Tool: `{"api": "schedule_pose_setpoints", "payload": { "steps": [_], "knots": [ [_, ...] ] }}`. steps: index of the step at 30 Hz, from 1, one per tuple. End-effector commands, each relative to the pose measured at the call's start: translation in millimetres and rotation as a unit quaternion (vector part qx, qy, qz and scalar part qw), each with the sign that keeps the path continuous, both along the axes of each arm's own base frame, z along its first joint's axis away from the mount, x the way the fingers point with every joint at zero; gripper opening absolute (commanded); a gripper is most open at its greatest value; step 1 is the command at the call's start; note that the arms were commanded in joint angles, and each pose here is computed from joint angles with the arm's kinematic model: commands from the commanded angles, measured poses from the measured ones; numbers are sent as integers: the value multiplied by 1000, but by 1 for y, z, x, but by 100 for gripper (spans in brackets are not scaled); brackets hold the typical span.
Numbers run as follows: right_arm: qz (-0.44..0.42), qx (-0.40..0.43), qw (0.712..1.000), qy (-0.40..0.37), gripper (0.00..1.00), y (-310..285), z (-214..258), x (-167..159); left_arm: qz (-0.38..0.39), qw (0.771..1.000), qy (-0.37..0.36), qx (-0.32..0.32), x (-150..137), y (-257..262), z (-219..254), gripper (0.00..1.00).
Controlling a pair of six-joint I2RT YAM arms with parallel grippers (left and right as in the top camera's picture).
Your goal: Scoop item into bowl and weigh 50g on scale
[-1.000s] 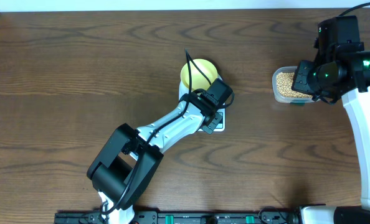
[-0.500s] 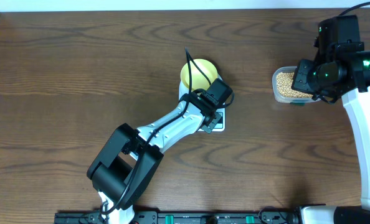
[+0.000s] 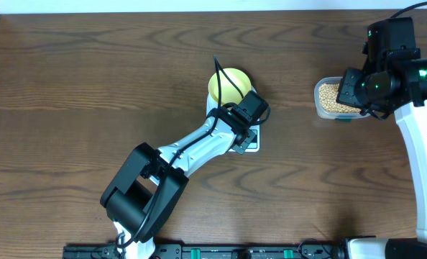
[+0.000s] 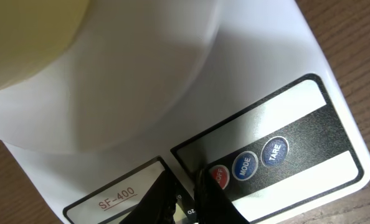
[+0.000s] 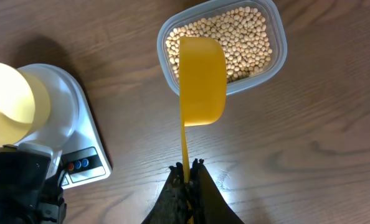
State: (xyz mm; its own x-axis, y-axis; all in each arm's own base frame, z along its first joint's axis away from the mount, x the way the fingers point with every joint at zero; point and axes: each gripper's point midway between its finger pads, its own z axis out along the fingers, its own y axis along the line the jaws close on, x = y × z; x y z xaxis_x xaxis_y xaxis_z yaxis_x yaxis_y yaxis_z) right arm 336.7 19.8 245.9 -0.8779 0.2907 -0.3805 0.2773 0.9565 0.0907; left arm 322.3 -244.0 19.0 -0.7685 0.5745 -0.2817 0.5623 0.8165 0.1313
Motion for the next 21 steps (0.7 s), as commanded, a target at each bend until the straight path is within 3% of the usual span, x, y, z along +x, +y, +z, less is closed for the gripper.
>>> {"api": "schedule_pose_setpoints", "payload": {
  "steps": [1, 21],
  "knots": [
    [1, -7, 1000, -11, 1, -3, 7, 3, 7, 1000, 11, -3, -3, 1, -5, 15],
    [1, -7, 1000, -11, 1, -3, 7, 3, 7, 1000, 12, -2, -2, -1, -12, 15]
  ]
}}
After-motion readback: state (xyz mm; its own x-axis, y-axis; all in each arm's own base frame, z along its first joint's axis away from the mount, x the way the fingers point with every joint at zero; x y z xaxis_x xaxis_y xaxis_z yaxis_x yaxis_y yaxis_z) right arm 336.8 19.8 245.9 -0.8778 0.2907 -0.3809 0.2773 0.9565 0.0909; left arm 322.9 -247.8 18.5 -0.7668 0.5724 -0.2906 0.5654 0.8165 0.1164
